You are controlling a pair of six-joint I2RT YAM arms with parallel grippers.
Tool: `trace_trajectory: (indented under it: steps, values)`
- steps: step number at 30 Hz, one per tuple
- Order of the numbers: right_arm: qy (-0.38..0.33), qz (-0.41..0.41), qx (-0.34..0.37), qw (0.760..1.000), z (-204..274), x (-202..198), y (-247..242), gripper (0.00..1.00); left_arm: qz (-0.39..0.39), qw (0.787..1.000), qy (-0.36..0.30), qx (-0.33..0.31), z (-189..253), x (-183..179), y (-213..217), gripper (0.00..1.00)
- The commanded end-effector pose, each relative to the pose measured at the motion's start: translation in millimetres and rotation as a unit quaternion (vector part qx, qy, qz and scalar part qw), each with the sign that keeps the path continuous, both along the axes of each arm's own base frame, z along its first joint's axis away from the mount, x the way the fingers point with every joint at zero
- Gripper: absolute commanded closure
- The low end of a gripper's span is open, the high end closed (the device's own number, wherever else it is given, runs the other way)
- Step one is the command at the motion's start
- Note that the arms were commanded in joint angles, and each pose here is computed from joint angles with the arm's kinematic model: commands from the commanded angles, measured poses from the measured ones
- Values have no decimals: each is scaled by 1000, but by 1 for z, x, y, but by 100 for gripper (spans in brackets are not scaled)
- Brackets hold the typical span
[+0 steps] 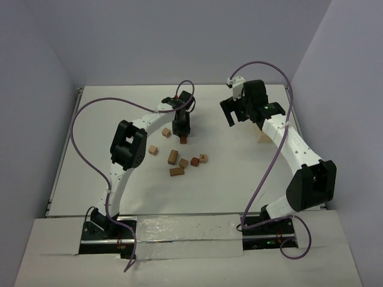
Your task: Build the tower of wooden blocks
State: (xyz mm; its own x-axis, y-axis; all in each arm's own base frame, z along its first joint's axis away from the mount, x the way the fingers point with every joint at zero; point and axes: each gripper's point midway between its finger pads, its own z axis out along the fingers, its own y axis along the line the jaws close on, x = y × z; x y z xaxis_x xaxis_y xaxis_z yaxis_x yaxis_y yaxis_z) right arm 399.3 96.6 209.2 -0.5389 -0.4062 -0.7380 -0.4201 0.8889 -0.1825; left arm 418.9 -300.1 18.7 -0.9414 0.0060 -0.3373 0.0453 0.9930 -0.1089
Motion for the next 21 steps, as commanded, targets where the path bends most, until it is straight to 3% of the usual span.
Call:
trace_trajectory:
  steps: [1,6,16,21]
  values:
    - [-23,-1,14,1000,20,8,4,0,-2,1000,30,-2,-26,-6,-2,78]
    - [-24,-2,12,1000,20,8,3,0,4,999,31,9,-30,-8,4,67]
    - [-27,-1,14,1000,23,7,3,0,1,999,39,-3,-30,-13,3,19]
    - [-33,0,21,999,28,7,5,0,-10,1000,18,-16,-4,-7,-2,13]
